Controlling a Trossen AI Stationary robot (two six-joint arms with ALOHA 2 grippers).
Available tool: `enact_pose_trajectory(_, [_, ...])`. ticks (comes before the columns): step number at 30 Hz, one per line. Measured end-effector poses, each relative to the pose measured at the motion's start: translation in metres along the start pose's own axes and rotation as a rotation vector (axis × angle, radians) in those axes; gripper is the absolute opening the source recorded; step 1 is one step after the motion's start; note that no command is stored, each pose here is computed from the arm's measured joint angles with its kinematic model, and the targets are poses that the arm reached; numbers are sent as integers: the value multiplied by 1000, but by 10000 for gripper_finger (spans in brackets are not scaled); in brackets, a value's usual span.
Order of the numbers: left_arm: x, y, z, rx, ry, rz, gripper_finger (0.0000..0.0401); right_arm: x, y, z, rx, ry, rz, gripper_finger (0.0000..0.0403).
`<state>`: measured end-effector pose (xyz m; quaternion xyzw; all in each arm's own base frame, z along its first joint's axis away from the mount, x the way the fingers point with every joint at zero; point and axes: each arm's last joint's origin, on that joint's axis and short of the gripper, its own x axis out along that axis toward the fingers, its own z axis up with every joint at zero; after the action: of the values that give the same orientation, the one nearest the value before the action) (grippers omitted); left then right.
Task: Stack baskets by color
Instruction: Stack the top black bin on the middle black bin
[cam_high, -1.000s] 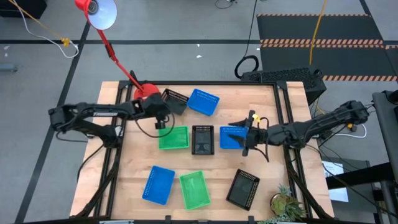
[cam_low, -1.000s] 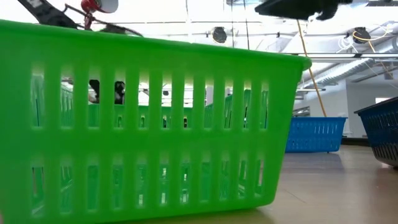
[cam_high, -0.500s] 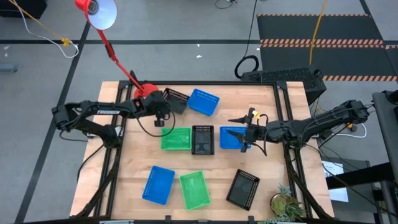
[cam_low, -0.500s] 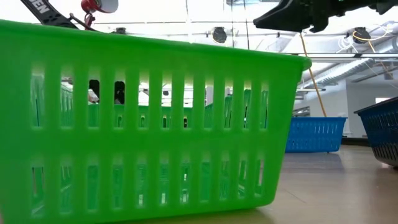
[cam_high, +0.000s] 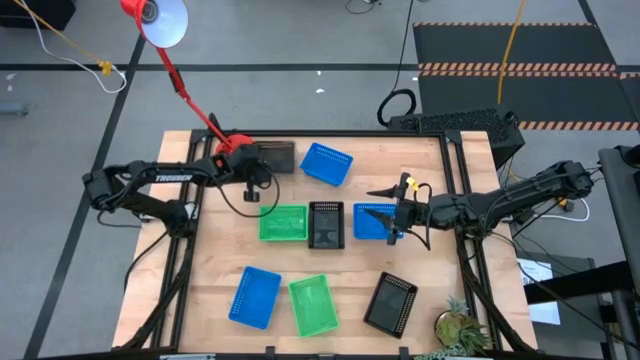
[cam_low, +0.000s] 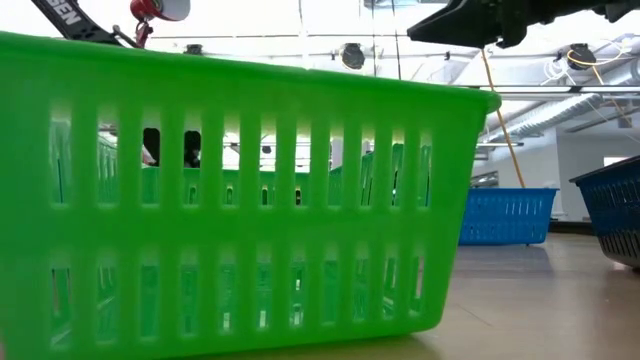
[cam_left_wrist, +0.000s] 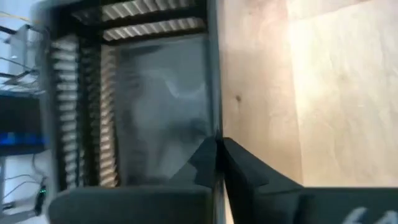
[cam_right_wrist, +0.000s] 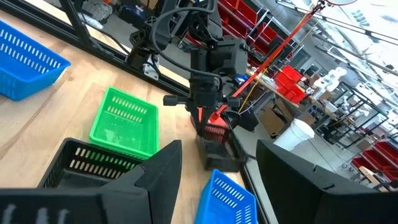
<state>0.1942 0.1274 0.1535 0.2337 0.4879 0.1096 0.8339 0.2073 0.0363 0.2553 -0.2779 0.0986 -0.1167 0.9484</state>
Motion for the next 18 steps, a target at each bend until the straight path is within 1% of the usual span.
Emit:
enact_pose_trajectory(2, [0, 2, 0, -25, -5, 7, 10, 0, 0, 0, 0, 0, 0, 203])
enact_pose_trajectory(4, [0, 2, -1, -35, -2, 10, 16, 0, 0, 0, 0, 0, 0, 203])
enact_pose_trajectory(11, [-5, -3, 8, 9, 11, 63, 7, 0, 0, 0, 0, 0, -1, 203])
enact_pose_trajectory(15, [-16, -5, 17, 53, 17, 84, 7, 4, 3, 0, -3, 14, 6, 203])
enact_pose_trajectory(18, [-29, -4, 27, 72, -16, 100, 4, 13, 5, 6, 28, 26, 13, 203])
